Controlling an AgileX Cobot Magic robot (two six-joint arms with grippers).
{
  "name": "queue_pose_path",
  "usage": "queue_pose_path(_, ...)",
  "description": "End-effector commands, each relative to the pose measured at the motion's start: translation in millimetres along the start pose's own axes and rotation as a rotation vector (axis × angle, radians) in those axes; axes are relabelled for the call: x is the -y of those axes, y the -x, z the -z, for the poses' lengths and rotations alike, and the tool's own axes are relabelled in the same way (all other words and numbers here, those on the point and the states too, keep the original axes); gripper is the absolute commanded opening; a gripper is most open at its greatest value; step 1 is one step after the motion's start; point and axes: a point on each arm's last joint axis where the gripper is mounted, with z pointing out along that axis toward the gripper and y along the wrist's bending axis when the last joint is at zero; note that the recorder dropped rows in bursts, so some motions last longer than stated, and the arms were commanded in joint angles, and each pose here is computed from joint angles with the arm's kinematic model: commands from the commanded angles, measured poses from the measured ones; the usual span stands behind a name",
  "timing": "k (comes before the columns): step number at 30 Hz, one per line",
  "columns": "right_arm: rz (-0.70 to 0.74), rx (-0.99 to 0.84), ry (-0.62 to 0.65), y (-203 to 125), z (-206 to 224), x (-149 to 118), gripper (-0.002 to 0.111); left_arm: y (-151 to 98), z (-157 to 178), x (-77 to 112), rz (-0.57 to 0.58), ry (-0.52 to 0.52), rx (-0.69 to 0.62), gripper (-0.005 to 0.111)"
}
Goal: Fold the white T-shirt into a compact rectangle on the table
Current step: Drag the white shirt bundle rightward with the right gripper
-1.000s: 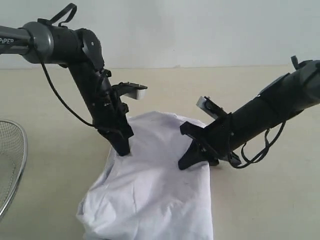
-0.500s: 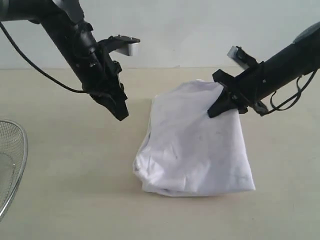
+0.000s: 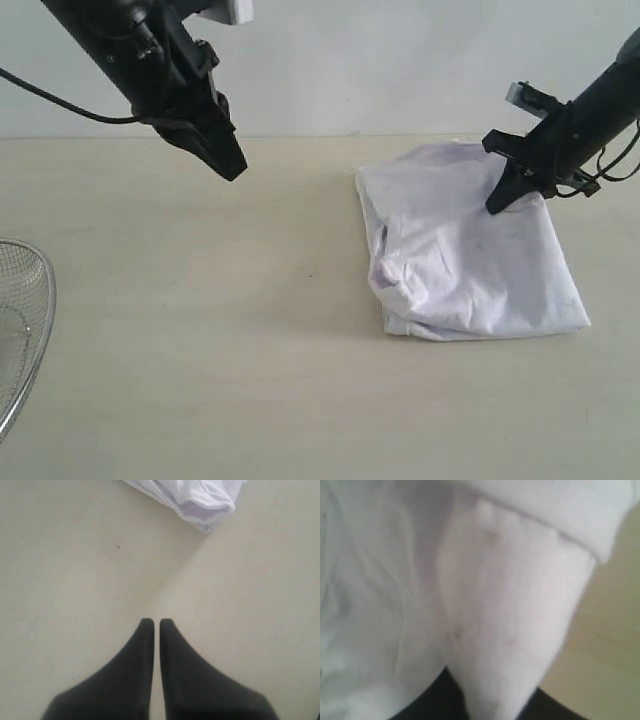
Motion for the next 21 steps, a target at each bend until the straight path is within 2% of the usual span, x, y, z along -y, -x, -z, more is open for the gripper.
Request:
queue_pose_path(1, -0.025, 0.030, -0.032, 8, 4, 26, 0.000, 0, 25, 10.5, -0.009, 0.024, 0.053, 0.004)
queue_pose_path(6, -0.074, 0.048, -0.031, 11, -1, 58, 0.000, 0, 38, 16.7, -0.022, 0.040, 0.081, 0.004)
queue_pose_path(12, -0.107, 0.134, -0.042, 15, 27, 84, 0.000, -5, 30, 16.2, -0.010, 0.025, 0.055, 0.004)
queue_pose_path(21, -0.084, 0.157, -0.025, 14, 32, 90, 0.000, -5, 30, 16.4, -0.008, 0.022, 0.057, 0.004)
